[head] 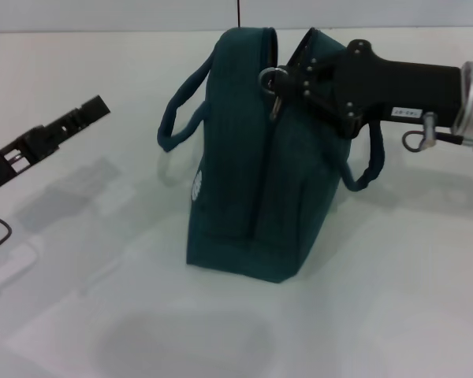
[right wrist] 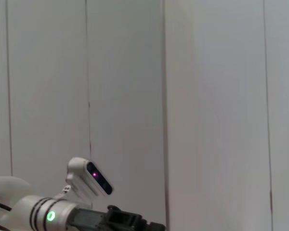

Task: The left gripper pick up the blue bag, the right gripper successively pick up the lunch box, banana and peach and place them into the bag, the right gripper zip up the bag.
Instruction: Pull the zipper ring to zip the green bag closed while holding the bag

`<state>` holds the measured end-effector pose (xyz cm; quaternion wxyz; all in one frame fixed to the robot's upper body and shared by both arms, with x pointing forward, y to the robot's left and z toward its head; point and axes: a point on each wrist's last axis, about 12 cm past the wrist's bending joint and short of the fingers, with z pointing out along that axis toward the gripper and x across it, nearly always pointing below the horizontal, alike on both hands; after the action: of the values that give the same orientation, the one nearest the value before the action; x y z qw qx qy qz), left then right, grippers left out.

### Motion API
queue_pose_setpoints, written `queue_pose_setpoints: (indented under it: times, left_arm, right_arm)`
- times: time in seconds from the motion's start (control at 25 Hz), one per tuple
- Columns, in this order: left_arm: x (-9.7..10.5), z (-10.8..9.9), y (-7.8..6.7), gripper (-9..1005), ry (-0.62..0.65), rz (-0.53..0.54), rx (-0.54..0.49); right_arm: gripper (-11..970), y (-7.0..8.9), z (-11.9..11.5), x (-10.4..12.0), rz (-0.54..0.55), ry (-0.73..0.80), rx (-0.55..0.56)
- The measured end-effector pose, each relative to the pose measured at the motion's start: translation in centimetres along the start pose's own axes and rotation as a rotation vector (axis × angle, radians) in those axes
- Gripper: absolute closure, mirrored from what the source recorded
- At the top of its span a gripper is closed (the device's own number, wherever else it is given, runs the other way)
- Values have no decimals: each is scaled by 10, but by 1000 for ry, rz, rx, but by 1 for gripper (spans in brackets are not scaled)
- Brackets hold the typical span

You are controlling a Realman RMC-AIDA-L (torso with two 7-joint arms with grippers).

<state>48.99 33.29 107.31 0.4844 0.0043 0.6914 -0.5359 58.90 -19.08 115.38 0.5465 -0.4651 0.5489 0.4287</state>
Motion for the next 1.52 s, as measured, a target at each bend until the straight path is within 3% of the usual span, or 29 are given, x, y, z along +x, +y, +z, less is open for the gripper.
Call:
queue_pose_setpoints:
  times: [0.32, 0.8, 1.2, 1.52]
  left_arm:
    - [5, 5, -10, 423, 121, 9, 101]
    - [14, 44, -20, 422, 335, 96, 197]
    - [12, 62, -26, 423, 351, 118, 239]
    - [13, 64, -26, 435, 347, 118, 232]
  right_arm:
    - [935, 2, 8, 6, 2, 18, 3]
    - [932, 3, 8, 7, 7, 10, 7]
    - [930, 5, 10, 9, 12, 11, -3]
    - [929, 5, 8, 8, 16, 0, 4]
